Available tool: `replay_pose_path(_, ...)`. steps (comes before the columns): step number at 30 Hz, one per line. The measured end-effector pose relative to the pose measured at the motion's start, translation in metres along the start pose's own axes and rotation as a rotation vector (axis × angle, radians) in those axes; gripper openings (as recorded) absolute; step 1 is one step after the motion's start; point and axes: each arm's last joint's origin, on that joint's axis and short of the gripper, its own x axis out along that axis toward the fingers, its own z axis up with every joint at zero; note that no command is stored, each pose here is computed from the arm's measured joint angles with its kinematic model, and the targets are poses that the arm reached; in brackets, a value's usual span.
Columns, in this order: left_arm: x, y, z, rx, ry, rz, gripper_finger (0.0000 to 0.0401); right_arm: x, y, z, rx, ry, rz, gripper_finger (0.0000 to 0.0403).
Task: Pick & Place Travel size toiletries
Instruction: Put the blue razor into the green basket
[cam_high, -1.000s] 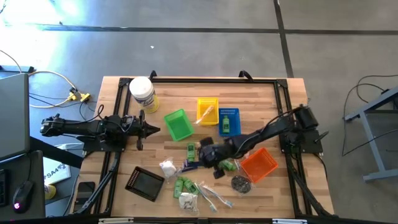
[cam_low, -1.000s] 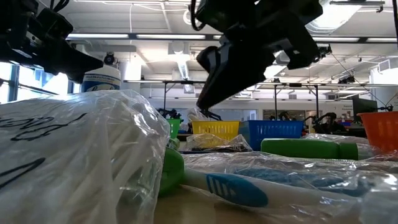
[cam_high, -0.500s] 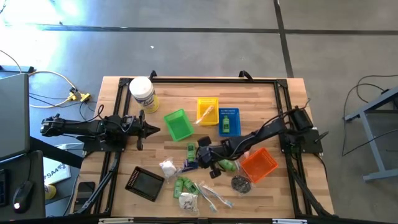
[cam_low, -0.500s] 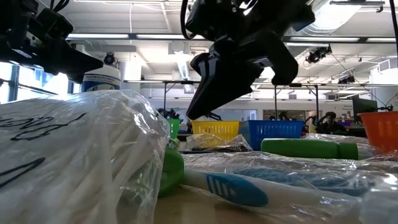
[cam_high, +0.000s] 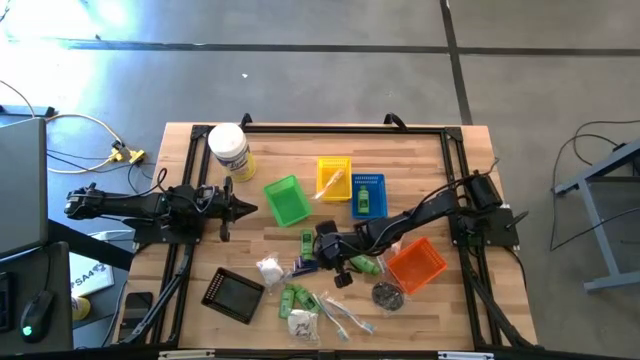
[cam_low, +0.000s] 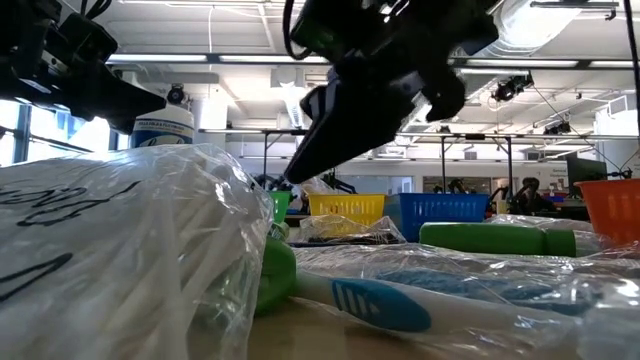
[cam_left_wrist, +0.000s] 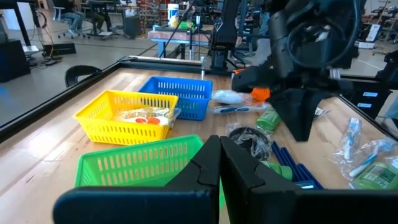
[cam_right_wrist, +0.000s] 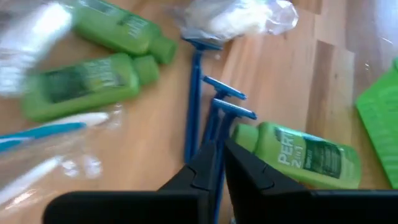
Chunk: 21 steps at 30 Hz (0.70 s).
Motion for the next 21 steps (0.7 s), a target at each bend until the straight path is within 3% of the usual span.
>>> replay_pose_path(8,0.000,0.000,-0.001,-0.002,0.005,-0.002,0.0000,0.021,-0.015,-0.020,0.043,0.084,-0.044,0.0062)
replay_pose_path(11,0.000,0.000,-0.001,-0.001,0.006,-0.002,0.0000,0.019,-0.017,-0.019,0.055,0.074,0.000,0.0064)
replay_pose_path(16,0.000,0.000,-0.001,0.002,0.008,-0.001,0.0000,0.019,-0.011,-0.018,0.047,0.074,0.055,0.0064)
replay_pose_path(21,0.000,0.000,-0.001,0.002,0.009,0.000,0.0000,0.019,-0.004,-0.019,0.036,0.092,0.033,0.0064)
